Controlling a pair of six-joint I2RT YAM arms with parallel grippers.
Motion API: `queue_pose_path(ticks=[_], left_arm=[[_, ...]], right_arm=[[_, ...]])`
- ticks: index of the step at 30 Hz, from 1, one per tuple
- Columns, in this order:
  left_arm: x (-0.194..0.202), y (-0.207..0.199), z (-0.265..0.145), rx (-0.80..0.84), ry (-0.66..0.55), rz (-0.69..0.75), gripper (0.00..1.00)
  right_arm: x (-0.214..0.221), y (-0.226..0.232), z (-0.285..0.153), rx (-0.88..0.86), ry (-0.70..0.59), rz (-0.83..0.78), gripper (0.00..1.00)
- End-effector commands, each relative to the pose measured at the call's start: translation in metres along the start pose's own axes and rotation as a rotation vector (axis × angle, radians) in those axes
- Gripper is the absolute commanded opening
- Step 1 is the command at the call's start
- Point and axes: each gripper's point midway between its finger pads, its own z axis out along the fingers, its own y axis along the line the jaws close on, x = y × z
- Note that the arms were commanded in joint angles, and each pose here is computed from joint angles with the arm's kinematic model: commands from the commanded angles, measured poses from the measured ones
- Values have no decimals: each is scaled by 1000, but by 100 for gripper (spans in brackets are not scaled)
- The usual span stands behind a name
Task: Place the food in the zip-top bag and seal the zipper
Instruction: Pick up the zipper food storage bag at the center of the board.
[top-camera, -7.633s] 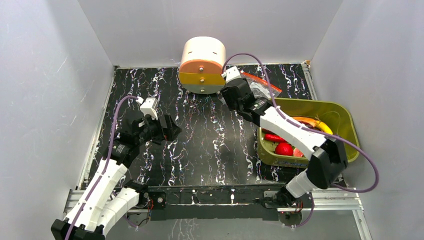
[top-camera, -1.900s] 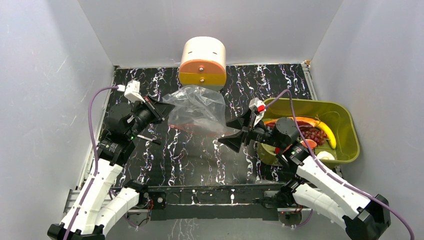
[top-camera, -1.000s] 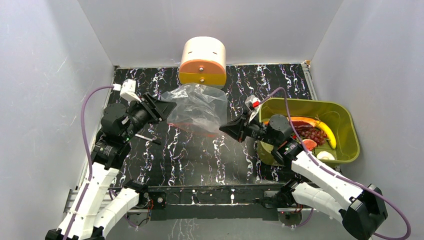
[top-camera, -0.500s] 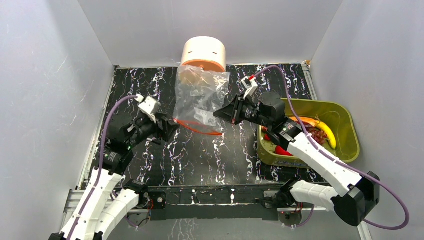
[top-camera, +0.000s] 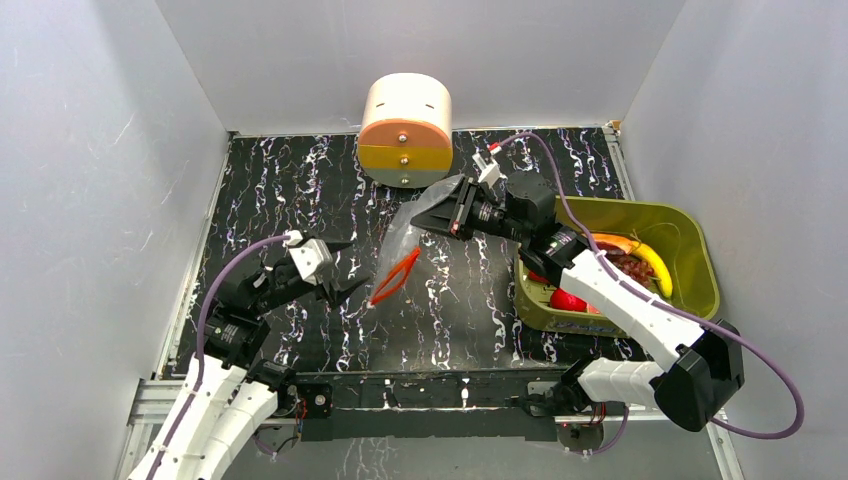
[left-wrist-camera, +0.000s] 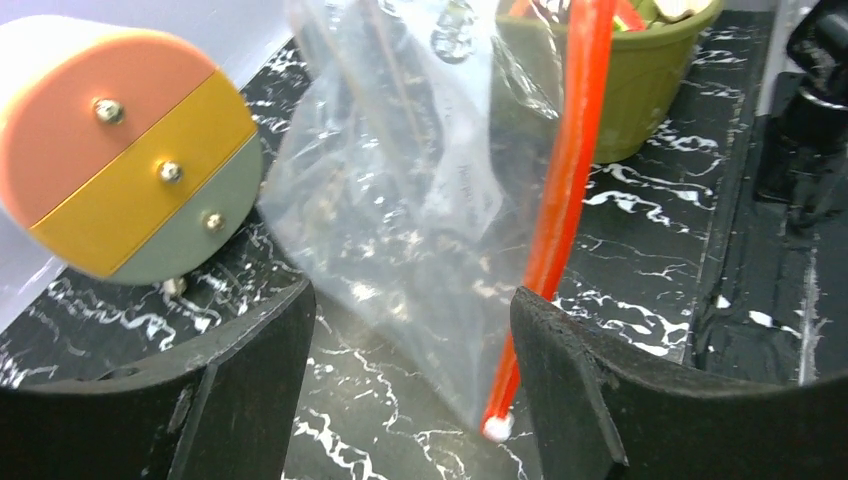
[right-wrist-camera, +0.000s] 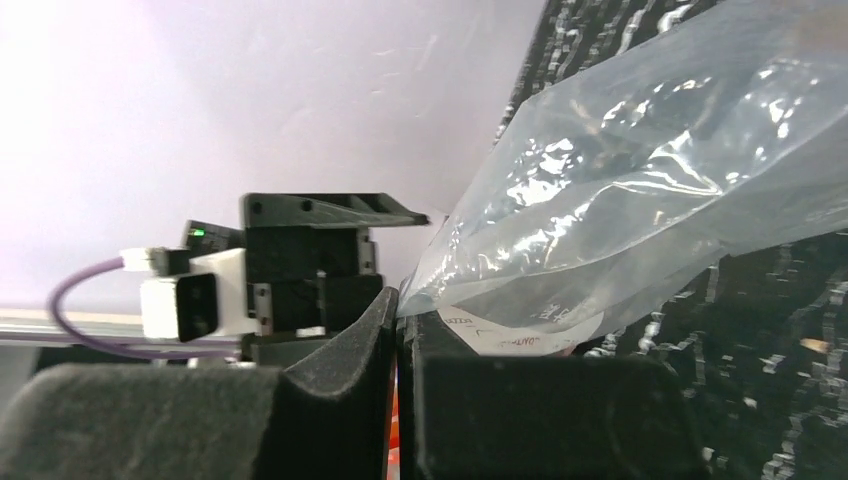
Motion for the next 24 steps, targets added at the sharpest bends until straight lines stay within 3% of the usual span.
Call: queue_pose_path(ticks=[1,8,20,24], left_arm=[[-22,-18,6,132,-110,37,70],[-16,-30,11,192,-153,-40,72],[1,-14,23,121,-144,-45,71],[13,-14,30,140,-117,-54,67]], right_arm=[[-13,38,-4,-151,-42,78,0],[-20,34,-2,-141,-94,121,0],[-18,28,3,-157,-85,171,0],[-18,26,5,-157,-86,176,0]])
